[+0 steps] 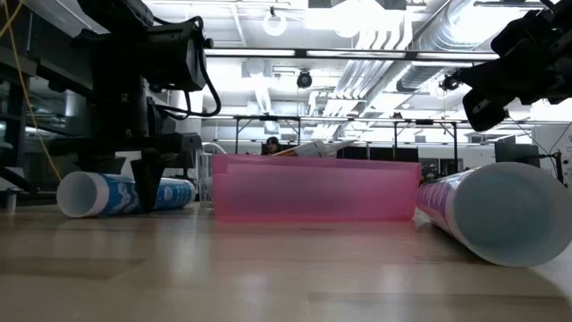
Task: Pick & place silicon tubes, Sealant and Lysol wipes
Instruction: Put the top blue sealant into the pink bin
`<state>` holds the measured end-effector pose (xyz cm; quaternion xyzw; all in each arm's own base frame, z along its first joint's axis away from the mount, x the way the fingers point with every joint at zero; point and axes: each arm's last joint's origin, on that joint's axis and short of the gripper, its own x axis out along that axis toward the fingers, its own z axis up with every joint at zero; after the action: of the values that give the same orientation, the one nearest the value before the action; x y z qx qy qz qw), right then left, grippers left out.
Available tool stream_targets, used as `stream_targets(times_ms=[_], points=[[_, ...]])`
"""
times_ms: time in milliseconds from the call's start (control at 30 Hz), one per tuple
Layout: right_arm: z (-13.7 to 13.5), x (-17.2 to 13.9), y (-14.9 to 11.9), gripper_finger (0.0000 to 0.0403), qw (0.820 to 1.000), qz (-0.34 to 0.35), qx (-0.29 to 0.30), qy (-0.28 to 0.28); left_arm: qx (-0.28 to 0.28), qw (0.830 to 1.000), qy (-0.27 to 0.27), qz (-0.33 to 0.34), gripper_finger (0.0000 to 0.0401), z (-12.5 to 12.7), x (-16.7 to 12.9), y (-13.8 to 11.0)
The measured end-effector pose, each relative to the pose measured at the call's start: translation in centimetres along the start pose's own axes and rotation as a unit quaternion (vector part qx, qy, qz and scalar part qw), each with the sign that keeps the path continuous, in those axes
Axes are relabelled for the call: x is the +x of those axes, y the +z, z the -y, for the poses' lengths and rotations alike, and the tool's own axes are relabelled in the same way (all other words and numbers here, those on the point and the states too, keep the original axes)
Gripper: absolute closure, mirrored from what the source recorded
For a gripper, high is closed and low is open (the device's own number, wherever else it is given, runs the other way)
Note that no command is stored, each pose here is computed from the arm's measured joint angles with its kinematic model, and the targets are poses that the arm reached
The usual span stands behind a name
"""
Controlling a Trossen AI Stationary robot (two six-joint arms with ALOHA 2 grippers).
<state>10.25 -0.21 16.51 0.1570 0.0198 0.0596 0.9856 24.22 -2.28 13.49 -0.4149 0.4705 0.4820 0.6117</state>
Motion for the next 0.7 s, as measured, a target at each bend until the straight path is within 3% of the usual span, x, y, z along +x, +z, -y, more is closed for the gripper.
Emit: stream_targets(times_ms=[267,500,700], points=[[0.0,0.0,0.0,0.0402,1.0,0.0,0.0,0.0,-0.001,1.0,0.0,0.002,0.0207,-0.3,-0.5,0.1],[0.0,0.0,0.0,0.0402,1.0,0.0,0.0,0.0,-0.028,0.999,0.038,0.015,0.0207,-1.6,-1.2,0.2],[0.0,0.0,0.0,0.0402,1.0,0.0,0.0,0.0,-0.039,0.997,0.014,0.059,0.0207,-1.8,-2.3,0.7]])
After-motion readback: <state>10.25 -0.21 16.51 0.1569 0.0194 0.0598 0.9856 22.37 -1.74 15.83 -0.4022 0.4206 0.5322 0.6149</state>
